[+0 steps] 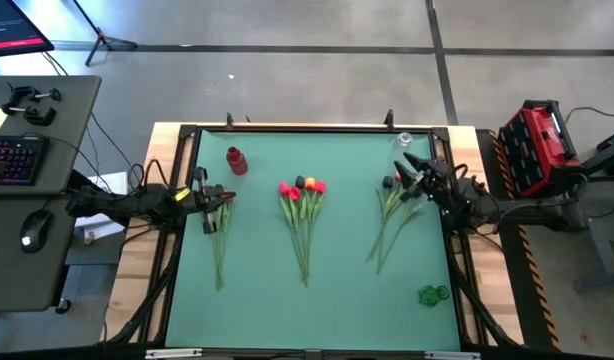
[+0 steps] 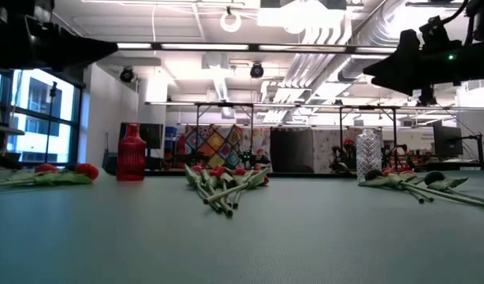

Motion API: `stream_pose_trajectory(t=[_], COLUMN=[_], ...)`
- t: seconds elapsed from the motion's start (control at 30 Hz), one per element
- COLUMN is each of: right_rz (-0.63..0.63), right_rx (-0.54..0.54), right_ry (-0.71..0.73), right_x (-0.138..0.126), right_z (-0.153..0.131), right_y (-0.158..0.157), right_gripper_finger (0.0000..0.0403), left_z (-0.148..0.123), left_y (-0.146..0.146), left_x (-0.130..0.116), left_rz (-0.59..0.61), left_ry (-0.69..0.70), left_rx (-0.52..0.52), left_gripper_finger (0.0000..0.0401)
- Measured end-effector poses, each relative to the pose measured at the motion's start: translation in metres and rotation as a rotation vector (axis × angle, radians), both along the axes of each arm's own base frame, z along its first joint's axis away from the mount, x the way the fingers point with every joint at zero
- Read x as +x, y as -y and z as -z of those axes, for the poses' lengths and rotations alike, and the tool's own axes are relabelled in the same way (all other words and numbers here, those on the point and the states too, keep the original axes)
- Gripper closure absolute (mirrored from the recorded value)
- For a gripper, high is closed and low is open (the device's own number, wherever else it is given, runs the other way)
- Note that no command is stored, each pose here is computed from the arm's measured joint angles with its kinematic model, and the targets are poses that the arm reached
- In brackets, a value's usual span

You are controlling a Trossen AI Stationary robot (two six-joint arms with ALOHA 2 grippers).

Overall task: Sort flowers into vase by color
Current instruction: Put the black tulip into the transparent vase

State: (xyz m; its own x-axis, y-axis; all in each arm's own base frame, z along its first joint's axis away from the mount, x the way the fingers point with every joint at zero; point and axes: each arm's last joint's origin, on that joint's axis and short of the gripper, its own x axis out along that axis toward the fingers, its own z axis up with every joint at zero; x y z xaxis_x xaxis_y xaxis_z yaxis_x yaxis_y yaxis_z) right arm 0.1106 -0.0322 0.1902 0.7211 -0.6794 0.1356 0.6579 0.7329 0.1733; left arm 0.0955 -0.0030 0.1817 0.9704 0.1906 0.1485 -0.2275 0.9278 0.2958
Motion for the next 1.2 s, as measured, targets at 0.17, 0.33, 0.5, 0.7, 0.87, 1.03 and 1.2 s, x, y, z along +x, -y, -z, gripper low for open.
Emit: stream_pose_trajectory(t=[0.17,0.33,0.5,0.7,0.87,1.03,1.2], right_rz=[-0.112,-0.216,-0.235,-0.254,-0.261,-0.250,-0.259], right_rx=[-0.040,-0.082,-0.033,0.022,0.056,0.034,0.096], right_ry=[0.074,0.144,0.134,0.204,0.206,0.219,0.206], right_x=[0.002,0.001,0.003,0.002,0.003,0.002,0.003], right_z=[-0.008,-0.015,-0.011,-0.013,-0.012,-0.014,-0.009], right_y=[-0.001,-0.004,-0.004,-0.004,-0.004,-0.004,-0.004], right_gripper_finger=[0.0192,0.0192,0.0192,0.0192,0.0192,0.0193,0.0216], left_z=[0.000,0.000,0.000,0.000,0.000,0.000,0.000], left_y=[0.000,0.000,0.000,0.000,0.000,0.000,0.000], left_x=[0.000,0.000,0.000,0.000,0.000,0.000,0.000], left_rz=[0.012,0.014,0.013,0.014,0.014,0.014,0.014], left_ry=[0.014,0.016,0.015,0.015,0.015,0.015,0.015], left_rx=[-0.077,-0.086,-0.086,-0.086,-0.086,-0.086,-0.086], left_gripper_finger=[0.0400,0.0400,0.0400,0.0400,0.0400,0.0400,0.0400])
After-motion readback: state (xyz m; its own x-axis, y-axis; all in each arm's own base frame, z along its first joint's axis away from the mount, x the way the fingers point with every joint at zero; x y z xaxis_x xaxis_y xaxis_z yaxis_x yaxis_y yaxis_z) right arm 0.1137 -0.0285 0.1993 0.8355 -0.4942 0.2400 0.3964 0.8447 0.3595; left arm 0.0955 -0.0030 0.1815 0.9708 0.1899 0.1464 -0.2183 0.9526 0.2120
